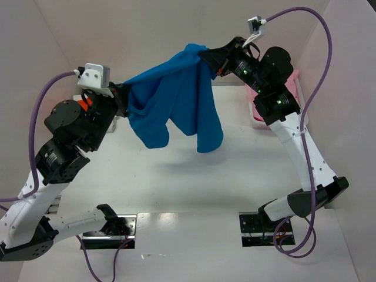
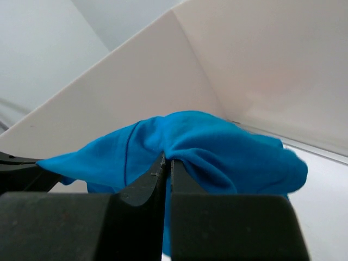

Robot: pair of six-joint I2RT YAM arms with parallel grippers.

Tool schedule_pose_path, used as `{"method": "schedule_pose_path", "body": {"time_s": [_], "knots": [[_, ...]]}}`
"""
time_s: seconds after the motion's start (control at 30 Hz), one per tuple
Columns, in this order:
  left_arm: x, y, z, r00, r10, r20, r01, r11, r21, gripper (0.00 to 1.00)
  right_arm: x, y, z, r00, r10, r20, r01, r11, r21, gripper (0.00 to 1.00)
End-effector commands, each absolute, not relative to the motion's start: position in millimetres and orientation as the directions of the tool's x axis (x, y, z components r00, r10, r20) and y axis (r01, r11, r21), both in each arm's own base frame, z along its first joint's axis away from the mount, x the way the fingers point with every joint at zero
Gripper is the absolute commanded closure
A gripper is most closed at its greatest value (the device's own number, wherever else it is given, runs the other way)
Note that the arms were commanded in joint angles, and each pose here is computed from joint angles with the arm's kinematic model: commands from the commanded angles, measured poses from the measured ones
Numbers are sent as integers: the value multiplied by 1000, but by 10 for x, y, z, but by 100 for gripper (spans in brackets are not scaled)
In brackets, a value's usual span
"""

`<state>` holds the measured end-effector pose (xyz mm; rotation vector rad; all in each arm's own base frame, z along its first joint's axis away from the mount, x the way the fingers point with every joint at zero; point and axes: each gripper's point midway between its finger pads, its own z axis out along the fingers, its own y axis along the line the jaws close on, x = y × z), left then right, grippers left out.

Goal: Fold and stack the t-shirts
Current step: Move the tshirt to the center of the board

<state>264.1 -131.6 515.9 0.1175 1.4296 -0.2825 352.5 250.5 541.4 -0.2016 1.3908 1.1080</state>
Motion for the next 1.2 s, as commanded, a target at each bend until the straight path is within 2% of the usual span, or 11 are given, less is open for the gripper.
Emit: {"method": "schedule_pose_path", "body": {"time_s": [0.0, 0.2, 0.27, 0.43, 0.53, 0.67, 0.77, 0.93, 1.03, 1.17], "knots": [[2426, -821, 5435, 203, -231, -952, 144, 968, -204, 100, 3524, 2290, 5898, -13, 556, -831, -701, 588, 404, 97], [2482, -1181, 5092, 111, -222, -969, 274, 944, -185, 100, 3601, 2179, 5471, -50, 513, -857, -594, 675, 439, 97], [2552, -1380, 4840, 46, -193, -980, 323, 931, -168, 100, 3675, 2032, 5196, -59, 494, -867, -499, 738, 454, 97], [2537, -1947, 4404, -95, -134, -986, 527, 834, -164, 100, 3469, 1658, 4833, -74, 457, -886, -347, 821, 453, 97], [2418, -2239, 4258, -154, -114, -981, 650, 736, -188, 100, 3298, 1413, 4956, -23, 458, -889, -285, 849, 445, 97], [2267, -2313, 4402, -124, -143, -982, 720, 668, -189, 100, 3187, 1274, 5347, 51, 436, -899, -277, 871, 407, 97], [2187, -2225, 4567, -84, -192, -978, 720, 666, -193, 100, 3436, 1393, 5484, 67, 426, -902, -286, 874, 392, 97], [2206, -1991, 4461, -117, -210, -971, 628, 742, -236, 100, 4082, 2008, 5204, -50, 414, -909, -395, 828, 399, 97], [2155, -1856, 4304, -159, -245, -957, 576, 764, -291, 100, 4422, 2591, 4603, -205, 394, -896, -444, 778, 444, 97], [2077, -1797, 3968, -256, -283, -924, 524, 763, -379, 100, 4557, 3218, 3859, -337, 307, -890, -489, 750, 445, 93]]}}
